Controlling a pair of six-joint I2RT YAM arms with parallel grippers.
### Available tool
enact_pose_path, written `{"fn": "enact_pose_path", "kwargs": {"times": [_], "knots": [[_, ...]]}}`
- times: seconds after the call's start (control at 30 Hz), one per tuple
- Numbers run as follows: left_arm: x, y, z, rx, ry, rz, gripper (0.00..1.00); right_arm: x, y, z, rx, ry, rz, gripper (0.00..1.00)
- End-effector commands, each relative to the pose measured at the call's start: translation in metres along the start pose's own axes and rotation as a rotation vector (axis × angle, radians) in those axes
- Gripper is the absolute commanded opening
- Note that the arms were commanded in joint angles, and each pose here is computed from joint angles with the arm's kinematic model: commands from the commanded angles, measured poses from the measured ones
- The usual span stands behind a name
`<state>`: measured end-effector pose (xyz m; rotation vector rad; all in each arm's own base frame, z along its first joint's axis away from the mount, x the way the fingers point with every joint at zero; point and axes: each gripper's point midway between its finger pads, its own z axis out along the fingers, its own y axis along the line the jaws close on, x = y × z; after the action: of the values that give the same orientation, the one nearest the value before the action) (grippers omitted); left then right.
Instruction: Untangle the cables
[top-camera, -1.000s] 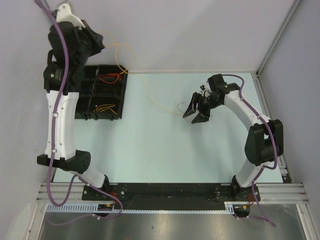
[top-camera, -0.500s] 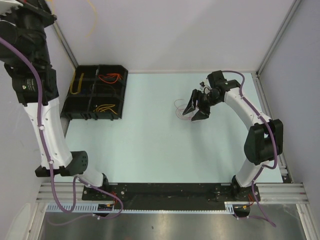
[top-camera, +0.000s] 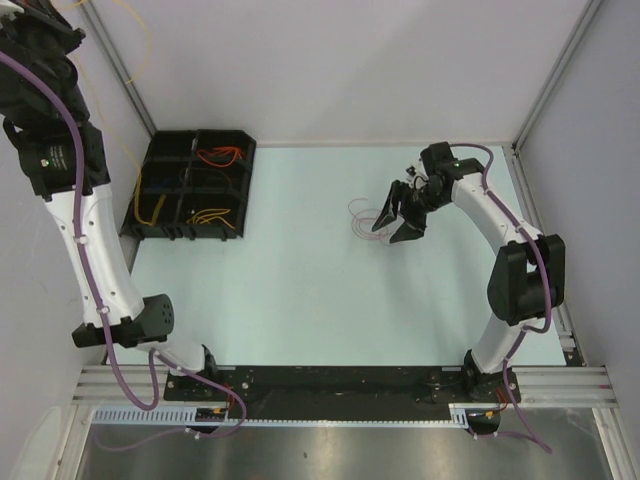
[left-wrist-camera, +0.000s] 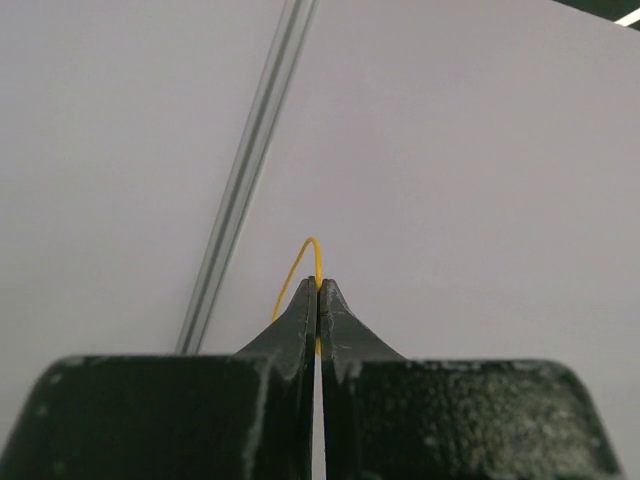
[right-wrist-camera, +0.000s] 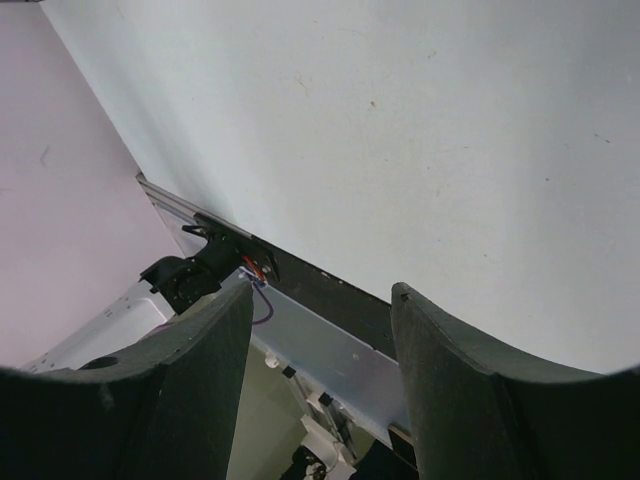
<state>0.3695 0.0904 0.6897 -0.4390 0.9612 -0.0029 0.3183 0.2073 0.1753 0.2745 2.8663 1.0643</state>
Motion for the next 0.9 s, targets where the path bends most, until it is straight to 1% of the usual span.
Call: {"fn": "enact_pose_path", "kwargs": {"times": [0.0, 0.17, 0.43, 0.63, 0.67, 0.77, 0.87], "knots": [[-0.015, 0.024, 0.009, -0.058, -0.072, 0.045, 0.0, -0.006, -0.005, -0.006, 0.034, -0.004, -0.003, 0.62], [-0.006, 0.043, 0.014, -0.088, -0.065, 0.012, 0.0, -0.003, -0.011, -0.002, 0.074, 0.013, 0.015, 0.62], [-0.019, 0.042, 0.018, -0.052, -0.11, 0.001, 0.0, 0.0, -0.005, 0.012, 0.141, 0.054, 0.011, 0.62], [-0.031, 0.048, 0.025, -0.033, -0.147, -0.006, 0.0, -0.001, 0.012, 0.026, 0.179, 0.081, -0.027, 0.62], [-0.025, 0.053, 0.029, -0.04, -0.135, -0.009, 0.0, -0.001, 0.015, 0.03, 0.185, 0.09, -0.035, 0.61], [-0.034, 0.057, 0.032, -0.029, -0.163, -0.028, 0.0, -0.001, 0.016, 0.033, 0.195, 0.101, -0.037, 0.61], [-0.028, 0.067, 0.037, -0.044, -0.147, -0.028, 0.0, -0.003, 0.019, 0.036, 0.197, 0.102, -0.039, 0.61]]}}
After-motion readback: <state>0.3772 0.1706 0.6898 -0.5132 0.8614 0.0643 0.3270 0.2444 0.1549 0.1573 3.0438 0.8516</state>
